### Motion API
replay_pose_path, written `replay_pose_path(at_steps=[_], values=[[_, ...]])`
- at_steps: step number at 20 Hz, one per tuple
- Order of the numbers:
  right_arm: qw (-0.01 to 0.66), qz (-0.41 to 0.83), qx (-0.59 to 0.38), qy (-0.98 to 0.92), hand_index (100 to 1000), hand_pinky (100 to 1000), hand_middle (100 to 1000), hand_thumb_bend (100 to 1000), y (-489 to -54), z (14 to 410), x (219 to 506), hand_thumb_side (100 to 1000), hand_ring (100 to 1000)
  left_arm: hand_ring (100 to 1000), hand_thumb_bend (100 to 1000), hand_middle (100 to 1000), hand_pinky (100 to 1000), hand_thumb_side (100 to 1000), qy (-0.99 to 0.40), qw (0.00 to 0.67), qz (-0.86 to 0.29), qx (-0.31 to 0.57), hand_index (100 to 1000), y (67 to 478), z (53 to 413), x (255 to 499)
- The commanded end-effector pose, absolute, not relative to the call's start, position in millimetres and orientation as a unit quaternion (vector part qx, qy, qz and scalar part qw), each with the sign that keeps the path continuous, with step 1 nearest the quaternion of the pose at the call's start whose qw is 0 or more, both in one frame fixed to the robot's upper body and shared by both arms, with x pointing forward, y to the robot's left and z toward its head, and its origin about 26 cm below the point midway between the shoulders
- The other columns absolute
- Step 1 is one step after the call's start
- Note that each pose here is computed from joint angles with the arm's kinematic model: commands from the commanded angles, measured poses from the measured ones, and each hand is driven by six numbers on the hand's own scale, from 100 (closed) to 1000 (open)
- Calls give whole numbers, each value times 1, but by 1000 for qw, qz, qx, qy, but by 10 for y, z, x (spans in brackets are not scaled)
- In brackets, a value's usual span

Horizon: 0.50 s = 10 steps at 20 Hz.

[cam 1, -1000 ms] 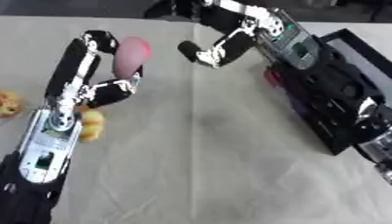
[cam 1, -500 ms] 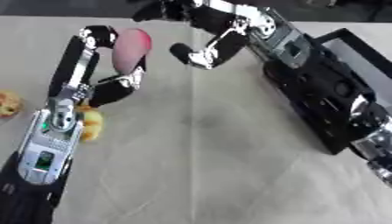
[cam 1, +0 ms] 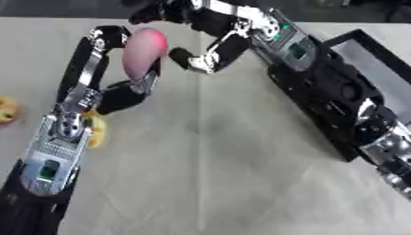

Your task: Pick up the objects with one hand, pass them to the other hand, and then place them into the box on the other side of the table.

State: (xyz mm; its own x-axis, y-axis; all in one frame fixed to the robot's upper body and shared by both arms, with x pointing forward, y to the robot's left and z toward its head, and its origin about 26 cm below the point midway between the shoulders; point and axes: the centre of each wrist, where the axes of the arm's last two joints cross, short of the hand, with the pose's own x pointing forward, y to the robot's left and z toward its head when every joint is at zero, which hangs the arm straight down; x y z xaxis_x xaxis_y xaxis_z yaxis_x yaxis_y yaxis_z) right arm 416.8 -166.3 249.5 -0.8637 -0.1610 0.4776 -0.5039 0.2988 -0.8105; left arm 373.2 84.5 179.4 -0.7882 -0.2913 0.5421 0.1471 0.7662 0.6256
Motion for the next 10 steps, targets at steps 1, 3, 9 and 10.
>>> replay_pose_path(at_steps=[1, 3, 9, 10], values=[[-1, 644, 192, -741, 1000, 989, 994, 100, -1655, 2608, 4166, 144, 941, 566, 100, 446, 714, 156, -891, 301, -338, 28, 409, 770, 1907, 3704], [0, 646, 187, -740, 1000, 987, 976, 100, -1662, 2599, 4176, 148, 939, 566, 100, 446, 715, 155, -892, 298, -339, 24, 409, 756, 1914, 3693], [0, 653, 175, -737, 1000, 985, 883, 100, -1684, 2564, 4197, 157, 935, 565, 100, 446, 714, 148, -894, 295, -338, 18, 408, 752, 1933, 3679], [0, 654, 174, -736, 1000, 984, 865, 100, -1688, 2560, 4199, 158, 932, 565, 100, 445, 714, 147, -894, 295, -337, 17, 408, 752, 1934, 3677]])
